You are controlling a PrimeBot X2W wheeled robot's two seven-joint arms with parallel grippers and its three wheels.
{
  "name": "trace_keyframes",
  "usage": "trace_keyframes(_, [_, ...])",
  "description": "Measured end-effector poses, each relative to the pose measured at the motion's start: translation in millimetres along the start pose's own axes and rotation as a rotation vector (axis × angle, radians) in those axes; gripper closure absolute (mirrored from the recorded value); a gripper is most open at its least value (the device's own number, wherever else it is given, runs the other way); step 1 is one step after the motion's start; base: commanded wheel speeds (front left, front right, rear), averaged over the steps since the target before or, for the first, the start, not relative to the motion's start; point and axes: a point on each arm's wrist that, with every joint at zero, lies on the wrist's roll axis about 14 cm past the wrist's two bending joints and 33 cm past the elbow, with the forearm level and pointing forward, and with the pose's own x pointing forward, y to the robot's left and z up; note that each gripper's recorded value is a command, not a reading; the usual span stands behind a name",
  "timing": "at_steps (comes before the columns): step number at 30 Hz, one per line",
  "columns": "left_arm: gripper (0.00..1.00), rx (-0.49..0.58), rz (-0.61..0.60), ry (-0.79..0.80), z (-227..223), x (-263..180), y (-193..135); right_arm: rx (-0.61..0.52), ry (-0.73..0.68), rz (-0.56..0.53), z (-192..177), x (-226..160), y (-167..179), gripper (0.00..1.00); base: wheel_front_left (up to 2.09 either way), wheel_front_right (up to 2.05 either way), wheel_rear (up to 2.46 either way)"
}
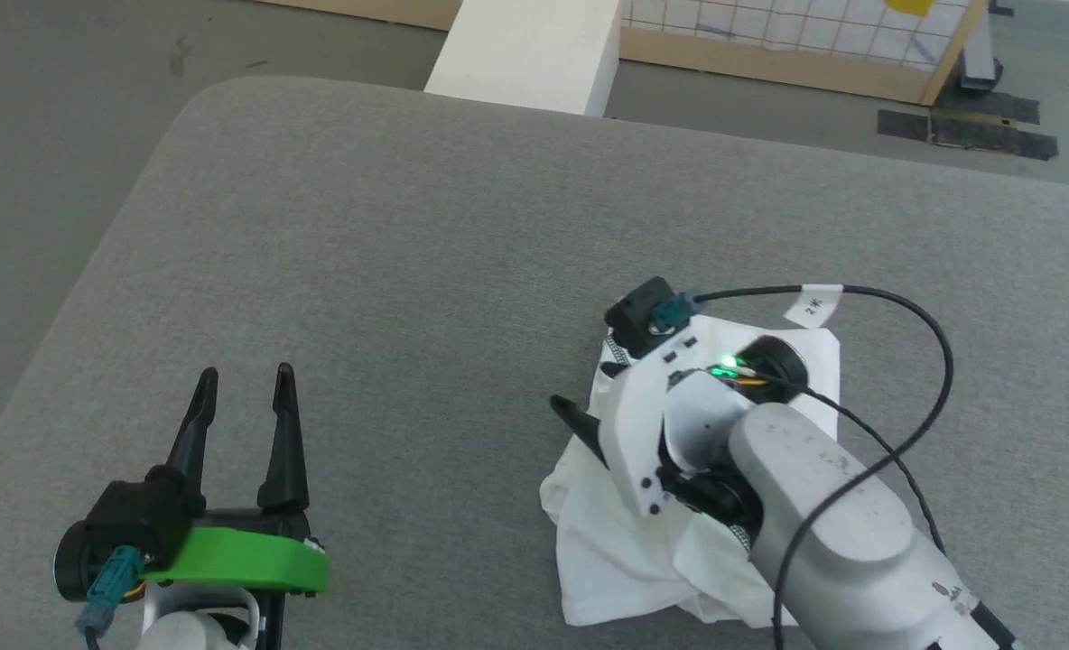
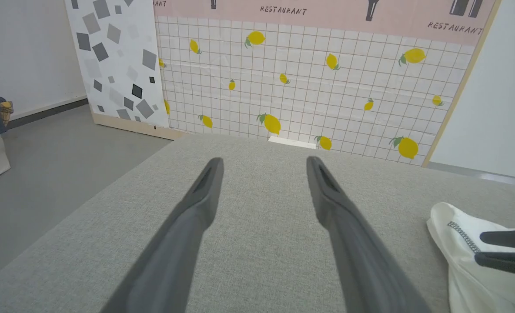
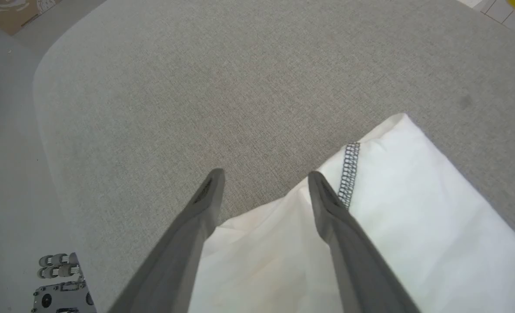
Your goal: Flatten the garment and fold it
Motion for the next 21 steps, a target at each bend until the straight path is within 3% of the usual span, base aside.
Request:
trace_keyframes(6, [0.00, -0.010, -0.038, -0.007, 0, 7, -12, 0.002, -0.167, 0.024, 38, -14, 6, 0.00, 0.00, 0.00, 0.00])
trace_keyframes(11, [0.00, 0.007, -0.088, -0.020, 2, 13, -27, 0.010, -0.250, -0.157, 53, -42, -46, 0.00, 0.00, 0.00, 0.00])
trace_keyframes(16, [0.00, -0.003, -0.112, -0.028, 4, 15, -36, 0.043, -0.151, -0.370, 7, -78, -96, 0.00, 0.00, 0.00, 0.00])
trace_keyframes(21, [0.00, -0.015, -0.142, -0.034, 4, 18, -47, 0.111, 0.015, -0.436, -52, -96, -100, 0.00, 0.00, 0.00, 0.00])
